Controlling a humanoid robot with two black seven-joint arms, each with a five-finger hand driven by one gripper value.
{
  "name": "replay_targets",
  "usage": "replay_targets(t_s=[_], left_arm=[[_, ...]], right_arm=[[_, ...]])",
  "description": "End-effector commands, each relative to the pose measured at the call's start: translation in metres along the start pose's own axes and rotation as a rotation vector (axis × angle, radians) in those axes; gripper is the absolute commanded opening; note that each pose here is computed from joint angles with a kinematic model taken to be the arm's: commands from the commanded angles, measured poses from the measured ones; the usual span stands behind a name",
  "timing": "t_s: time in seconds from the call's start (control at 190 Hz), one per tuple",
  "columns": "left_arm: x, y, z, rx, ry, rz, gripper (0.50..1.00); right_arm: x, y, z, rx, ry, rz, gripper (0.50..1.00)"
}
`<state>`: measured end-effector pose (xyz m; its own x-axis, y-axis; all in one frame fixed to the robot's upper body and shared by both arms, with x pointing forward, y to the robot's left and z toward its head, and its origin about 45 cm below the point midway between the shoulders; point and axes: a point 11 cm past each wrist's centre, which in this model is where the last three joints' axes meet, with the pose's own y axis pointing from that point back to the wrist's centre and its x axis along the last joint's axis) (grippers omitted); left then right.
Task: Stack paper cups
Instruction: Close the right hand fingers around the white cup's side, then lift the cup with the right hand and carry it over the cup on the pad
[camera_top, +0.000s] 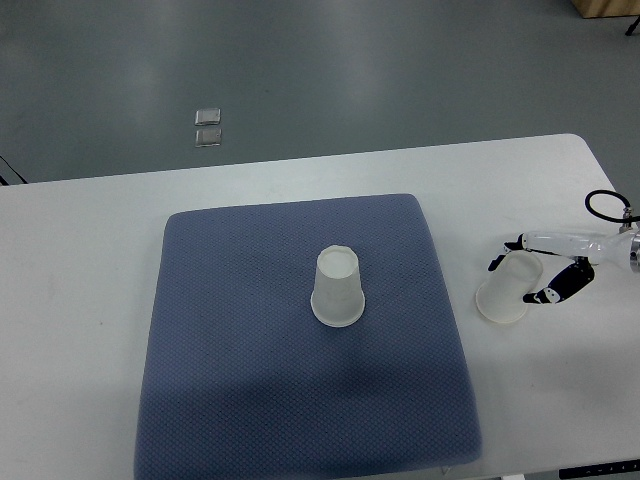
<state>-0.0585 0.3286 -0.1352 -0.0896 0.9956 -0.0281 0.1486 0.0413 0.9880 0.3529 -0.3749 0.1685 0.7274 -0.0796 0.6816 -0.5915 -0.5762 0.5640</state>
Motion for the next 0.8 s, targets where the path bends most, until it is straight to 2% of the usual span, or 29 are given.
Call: replay_targets(t_s=[0.0, 0.21, 0.446, 0.646, 0.793], left_arm=[[0.000, 0.000, 0.000, 0.000, 0.000, 0.000, 1.000], [0.000, 0.000, 0.000, 0.000, 0.000, 0.000, 1.000], [0.000, 0.000, 0.000, 0.000, -0.001, 0.000, 1.000], [0.000, 0.000, 0.000, 0.000, 0.000, 0.000, 1.000], [0.000, 0.000, -0.001, 0.001, 0.001, 0.000, 1.000]], right_arm=[[0.006, 0.000, -0.003, 0.011, -0.003, 0.016, 0.690], [0.051, 0.013, -0.011, 0.028, -0.081, 0.055, 0.697], [0.115, 0.013, -0.061, 0.162, -0.123, 0.066, 0.703], [0.122, -0.007, -0.122, 0.335, -0.081, 0.034, 0.701], [0.119, -0.019, -0.152, 0.422, -0.077, -0.005, 0.703]])
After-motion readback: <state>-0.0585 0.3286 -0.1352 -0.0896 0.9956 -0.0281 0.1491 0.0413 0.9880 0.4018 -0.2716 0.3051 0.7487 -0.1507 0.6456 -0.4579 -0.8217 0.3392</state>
